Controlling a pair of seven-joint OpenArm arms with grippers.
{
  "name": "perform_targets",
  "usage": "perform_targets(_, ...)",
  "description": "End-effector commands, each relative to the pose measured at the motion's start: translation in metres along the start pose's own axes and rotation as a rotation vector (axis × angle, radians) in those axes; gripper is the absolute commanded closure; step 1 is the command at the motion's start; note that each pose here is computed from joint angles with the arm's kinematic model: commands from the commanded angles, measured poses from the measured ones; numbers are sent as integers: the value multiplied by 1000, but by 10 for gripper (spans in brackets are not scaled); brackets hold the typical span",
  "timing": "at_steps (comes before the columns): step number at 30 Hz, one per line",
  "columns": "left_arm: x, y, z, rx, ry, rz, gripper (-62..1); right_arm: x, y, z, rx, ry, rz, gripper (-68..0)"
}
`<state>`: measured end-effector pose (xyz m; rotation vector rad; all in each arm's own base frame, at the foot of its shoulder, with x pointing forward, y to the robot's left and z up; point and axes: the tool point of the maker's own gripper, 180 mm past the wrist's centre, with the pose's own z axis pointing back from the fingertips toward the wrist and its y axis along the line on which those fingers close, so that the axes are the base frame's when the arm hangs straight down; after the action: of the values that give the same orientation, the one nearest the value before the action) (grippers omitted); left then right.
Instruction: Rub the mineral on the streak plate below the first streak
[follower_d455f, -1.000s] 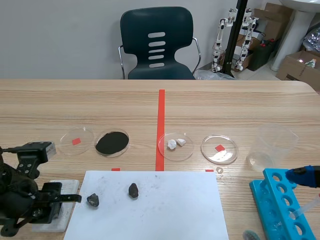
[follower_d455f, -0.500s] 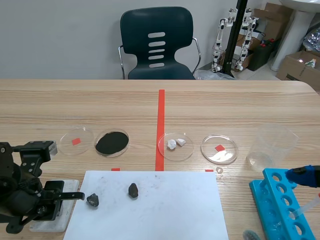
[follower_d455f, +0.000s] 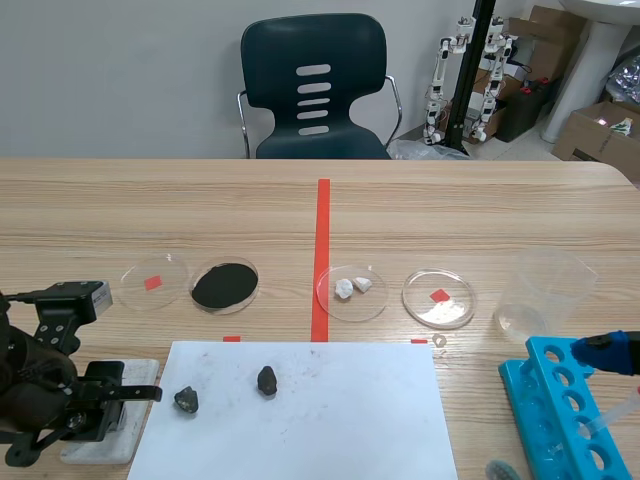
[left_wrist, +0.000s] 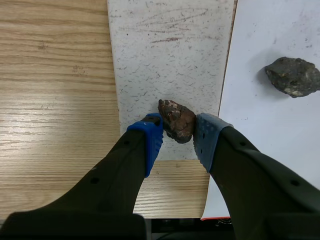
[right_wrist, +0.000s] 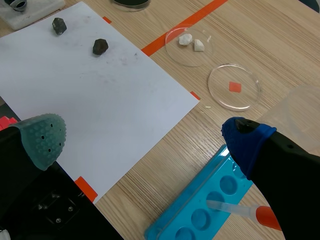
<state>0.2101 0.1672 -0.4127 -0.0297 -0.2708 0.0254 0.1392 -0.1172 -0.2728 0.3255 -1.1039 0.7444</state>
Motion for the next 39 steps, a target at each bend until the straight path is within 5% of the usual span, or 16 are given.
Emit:
perform_targets(1, -13, -3, -8, -9, 30, -5, -113, 9, 2, -1, 5, -36, -5, -679)
perform_targets(10, -10, -16, -7, -85, 15, -30, -113, 9, 2, -1, 5, -36, -5, -679)
perform_targets(17, -19, 25, -5, 116, 58, 7, -113, 9, 2, -1, 5, -36, -5, -679)
perform_targets(23, -15, 37, 2, 188, 35, -1, -113, 9, 2, -1, 5, -36, -5, -679)
perform_targets(39, -18, -22, 1, -122, 34, -10, -113, 9, 2, -1, 5, -36, -5, -679)
